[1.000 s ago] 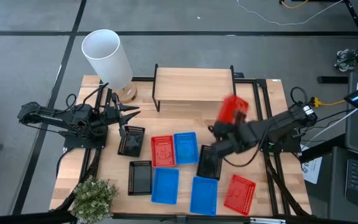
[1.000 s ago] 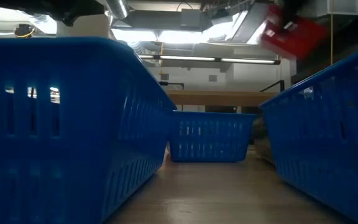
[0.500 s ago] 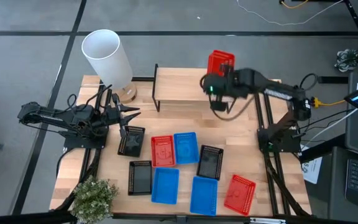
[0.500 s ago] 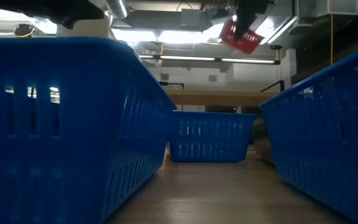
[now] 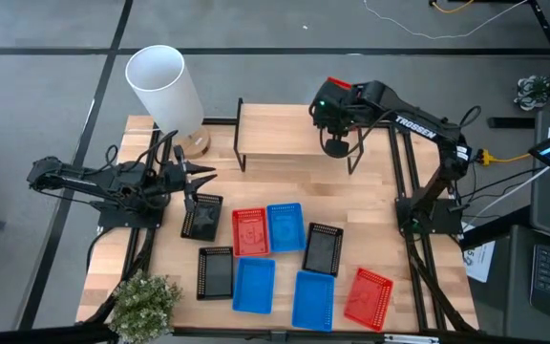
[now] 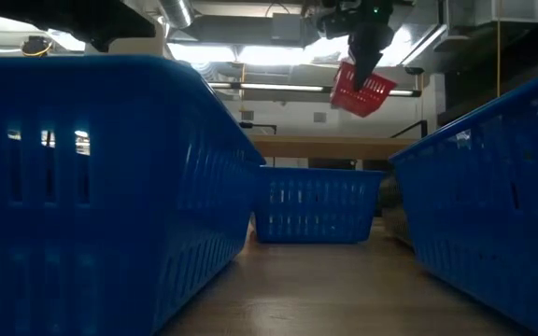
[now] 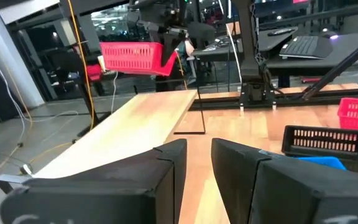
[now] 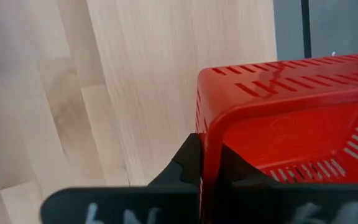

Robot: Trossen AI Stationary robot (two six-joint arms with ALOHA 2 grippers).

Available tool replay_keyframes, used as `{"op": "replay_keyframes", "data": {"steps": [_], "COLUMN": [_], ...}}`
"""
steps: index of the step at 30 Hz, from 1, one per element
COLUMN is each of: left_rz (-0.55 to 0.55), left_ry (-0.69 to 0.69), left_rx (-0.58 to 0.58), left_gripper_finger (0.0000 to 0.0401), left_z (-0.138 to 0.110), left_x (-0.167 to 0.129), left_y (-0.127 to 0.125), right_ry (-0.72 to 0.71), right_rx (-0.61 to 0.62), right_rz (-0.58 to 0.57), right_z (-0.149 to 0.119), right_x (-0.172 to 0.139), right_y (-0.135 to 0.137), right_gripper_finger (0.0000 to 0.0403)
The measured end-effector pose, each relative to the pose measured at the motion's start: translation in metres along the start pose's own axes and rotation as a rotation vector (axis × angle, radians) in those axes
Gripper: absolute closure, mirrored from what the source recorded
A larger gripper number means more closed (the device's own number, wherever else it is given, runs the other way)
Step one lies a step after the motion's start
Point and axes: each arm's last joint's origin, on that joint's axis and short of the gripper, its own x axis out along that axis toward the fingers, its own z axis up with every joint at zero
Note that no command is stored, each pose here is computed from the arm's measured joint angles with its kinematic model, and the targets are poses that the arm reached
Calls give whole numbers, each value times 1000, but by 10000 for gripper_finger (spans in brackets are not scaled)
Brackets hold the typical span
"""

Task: Stack baskets on shelf by color
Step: Put the top right red bin on the shelf

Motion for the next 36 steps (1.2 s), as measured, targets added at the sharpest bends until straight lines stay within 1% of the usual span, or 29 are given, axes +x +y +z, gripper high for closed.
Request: {"op": "replay_keyframes", "data": {"steps": [3,7,11,14,19,23,27,33,36], "left_rz": [3,3,3,2,-6,-6,-6,-7,-7], "left_ry": [1,0,-1,-2,-4,-5,-5,-5,-5], "left_rx": [26,19,-72,-130,-151,-160,-160,-160,-159], "left_gripper_finger": [332,332,332,332,332,332,332,332,332], "left_z": [0,0,0,0,0,0,0,1,0], "left_x": [0,0,0,0,0,0,0,0,0], "left_y": [0,0,0,0,0,0,0,0,0], "right_ry": [-7,-8,-15,20,108,135,149,157,149], "right_rx": [-9,-39,-76,-42,-49,-57,-77,-49,-42], "right_rz": [3,6,48,61,98,93,95,85,86], "right_z": [1,3,3,-1,-8,-10,-13,-14,-13], "right_x": [-1,1,1,1,20,43,57,62,63], "right_y": [3,5,6,7,16,23,26,27,27], "right_gripper_finger": [403,403,403,403,403,403,403,402,395]}}
